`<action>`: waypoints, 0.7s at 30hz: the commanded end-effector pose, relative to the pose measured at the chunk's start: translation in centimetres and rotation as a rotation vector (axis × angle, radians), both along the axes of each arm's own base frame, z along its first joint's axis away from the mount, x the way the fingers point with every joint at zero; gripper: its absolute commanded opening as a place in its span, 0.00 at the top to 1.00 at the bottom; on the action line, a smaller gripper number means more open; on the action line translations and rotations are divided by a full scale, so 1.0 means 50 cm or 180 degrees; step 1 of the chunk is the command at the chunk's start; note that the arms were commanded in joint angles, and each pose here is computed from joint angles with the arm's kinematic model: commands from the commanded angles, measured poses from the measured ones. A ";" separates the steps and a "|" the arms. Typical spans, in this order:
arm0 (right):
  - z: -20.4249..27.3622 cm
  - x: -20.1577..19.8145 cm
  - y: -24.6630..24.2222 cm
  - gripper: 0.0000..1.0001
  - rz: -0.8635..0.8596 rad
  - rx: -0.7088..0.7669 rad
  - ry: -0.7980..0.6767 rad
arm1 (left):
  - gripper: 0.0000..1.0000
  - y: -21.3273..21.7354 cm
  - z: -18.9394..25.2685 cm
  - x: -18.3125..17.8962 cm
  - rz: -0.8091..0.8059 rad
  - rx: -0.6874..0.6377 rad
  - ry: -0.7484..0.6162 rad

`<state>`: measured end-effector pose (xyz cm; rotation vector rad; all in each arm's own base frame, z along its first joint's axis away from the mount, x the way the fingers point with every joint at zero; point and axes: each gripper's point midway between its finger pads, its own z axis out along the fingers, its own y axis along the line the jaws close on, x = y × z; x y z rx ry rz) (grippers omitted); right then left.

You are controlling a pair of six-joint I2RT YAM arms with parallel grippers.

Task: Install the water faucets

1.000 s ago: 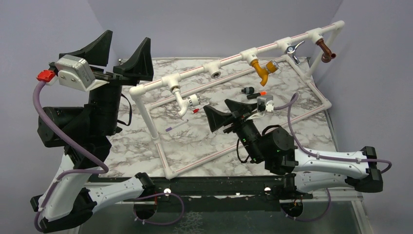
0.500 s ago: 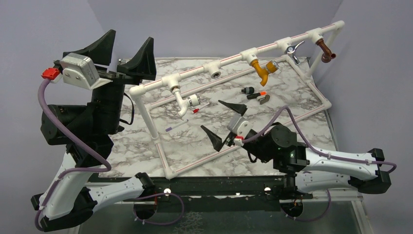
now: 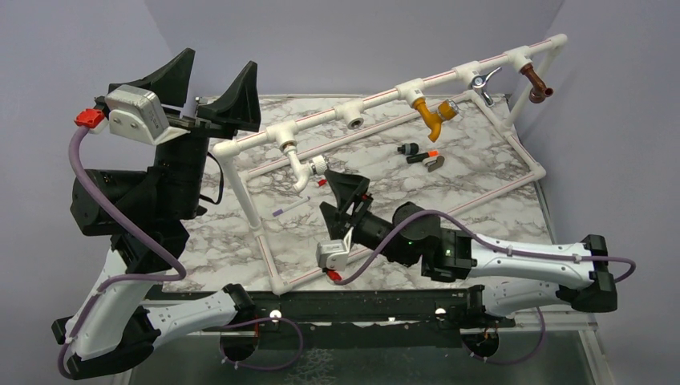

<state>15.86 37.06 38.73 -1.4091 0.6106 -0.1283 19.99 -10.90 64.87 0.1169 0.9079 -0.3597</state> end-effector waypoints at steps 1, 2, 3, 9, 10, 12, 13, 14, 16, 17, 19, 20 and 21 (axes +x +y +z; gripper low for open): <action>0.052 0.019 0.022 0.08 -0.0177 -0.0238 -0.0848 | 0.01 0.015 0.019 -0.015 -0.0011 -0.0075 -0.0053; 0.052 0.023 0.029 0.09 -0.0213 -0.0270 -0.0935 | 0.01 0.016 0.020 -0.016 -0.0011 -0.0078 -0.0055; 0.052 0.026 0.037 0.09 -0.0246 -0.0297 -0.1023 | 0.01 0.019 0.021 -0.017 -0.0007 -0.0085 -0.0059; 0.070 0.039 0.066 0.13 -0.0418 -0.0233 -0.1369 | 0.01 0.027 0.022 -0.023 0.0007 -0.0102 -0.0074; 0.073 0.040 0.070 0.13 -0.0431 -0.0212 -0.1379 | 0.01 0.027 0.022 -0.022 0.0015 -0.0097 -0.0072; 0.074 0.047 0.078 0.14 -0.0480 -0.0195 -0.1319 | 0.01 0.027 0.021 -0.021 0.0026 -0.0094 -0.0065; 0.074 0.051 0.081 0.15 -0.0510 -0.0183 -0.1287 | 0.01 0.026 0.022 -0.022 0.0019 -0.0094 -0.0066; 0.074 0.054 0.083 0.16 -0.0542 -0.0182 -0.1267 | 0.01 0.027 0.023 -0.023 0.0010 -0.0100 -0.0067; 0.070 0.061 0.088 0.19 -0.0593 -0.0201 -0.1234 | 0.01 0.024 0.022 -0.023 -0.0009 -0.0101 -0.0066; 0.067 0.063 0.090 0.20 -0.0614 -0.0215 -0.1207 | 0.01 0.024 0.022 -0.024 -0.0014 -0.0100 -0.0070; 0.059 0.068 0.094 0.21 -0.0637 -0.0250 -0.1153 | 0.01 0.022 0.023 -0.025 -0.0031 -0.0100 -0.0071; 0.056 0.070 0.095 0.22 -0.0648 -0.0273 -0.1136 | 0.01 0.022 0.022 -0.025 -0.0028 -0.0100 -0.0070; 0.055 0.071 0.095 0.23 -0.0662 -0.0272 -0.1120 | 0.01 0.021 0.023 -0.025 -0.0038 -0.0099 -0.0070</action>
